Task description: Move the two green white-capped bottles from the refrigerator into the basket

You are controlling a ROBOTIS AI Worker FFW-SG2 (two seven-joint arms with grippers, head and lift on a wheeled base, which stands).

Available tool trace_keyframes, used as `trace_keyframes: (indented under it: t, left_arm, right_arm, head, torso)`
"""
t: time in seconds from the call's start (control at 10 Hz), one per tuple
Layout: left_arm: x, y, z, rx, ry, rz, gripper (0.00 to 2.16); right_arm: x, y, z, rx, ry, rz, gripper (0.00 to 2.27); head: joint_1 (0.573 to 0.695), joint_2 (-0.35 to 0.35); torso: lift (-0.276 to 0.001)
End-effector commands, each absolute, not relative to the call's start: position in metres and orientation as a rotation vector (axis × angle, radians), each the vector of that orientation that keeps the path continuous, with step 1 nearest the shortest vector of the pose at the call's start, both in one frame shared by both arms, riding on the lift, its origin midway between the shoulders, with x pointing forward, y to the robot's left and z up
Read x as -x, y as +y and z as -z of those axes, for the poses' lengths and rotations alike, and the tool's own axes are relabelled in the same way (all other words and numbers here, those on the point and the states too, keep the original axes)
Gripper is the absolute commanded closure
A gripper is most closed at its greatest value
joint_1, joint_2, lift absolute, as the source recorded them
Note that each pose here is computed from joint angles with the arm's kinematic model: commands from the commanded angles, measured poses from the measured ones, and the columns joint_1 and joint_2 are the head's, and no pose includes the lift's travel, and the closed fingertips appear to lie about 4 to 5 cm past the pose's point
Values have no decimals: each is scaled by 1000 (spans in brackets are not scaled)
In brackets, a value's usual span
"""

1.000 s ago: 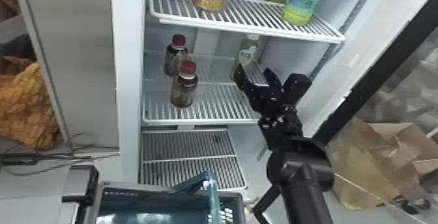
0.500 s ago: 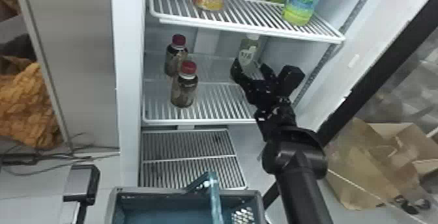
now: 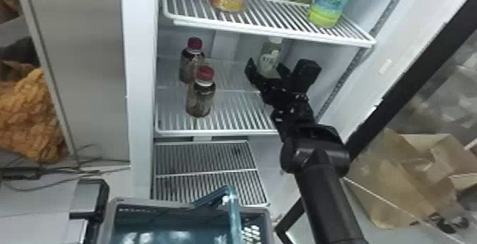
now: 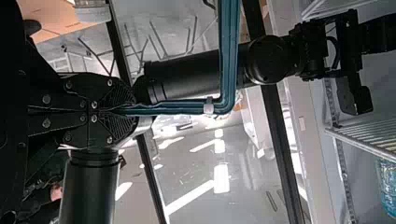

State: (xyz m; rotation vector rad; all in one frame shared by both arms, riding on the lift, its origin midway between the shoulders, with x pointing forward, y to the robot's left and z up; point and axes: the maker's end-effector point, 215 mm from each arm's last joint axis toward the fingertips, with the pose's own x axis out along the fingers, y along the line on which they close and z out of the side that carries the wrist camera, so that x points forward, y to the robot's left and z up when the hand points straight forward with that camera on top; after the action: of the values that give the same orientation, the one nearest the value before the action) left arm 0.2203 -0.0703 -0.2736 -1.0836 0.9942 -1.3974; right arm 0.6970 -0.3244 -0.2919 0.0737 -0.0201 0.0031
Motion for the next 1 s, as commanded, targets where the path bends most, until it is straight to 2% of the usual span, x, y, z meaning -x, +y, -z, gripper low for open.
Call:
trace_keyframes:
  t: [0.0,0.9]
  left_arm:
    - [-220,-70,273,1086,993,1399,1133]
    - [-222,-71,274,1084,995,1398,1131]
  right_arm:
    - [-702,-326,294,-63,-4,3,240]
    - [-726,-334,310,-61,82,56,202]
  head:
    - [695,-350]
    - [695,-350]
  torso:
    - [-263]
    - [-263]
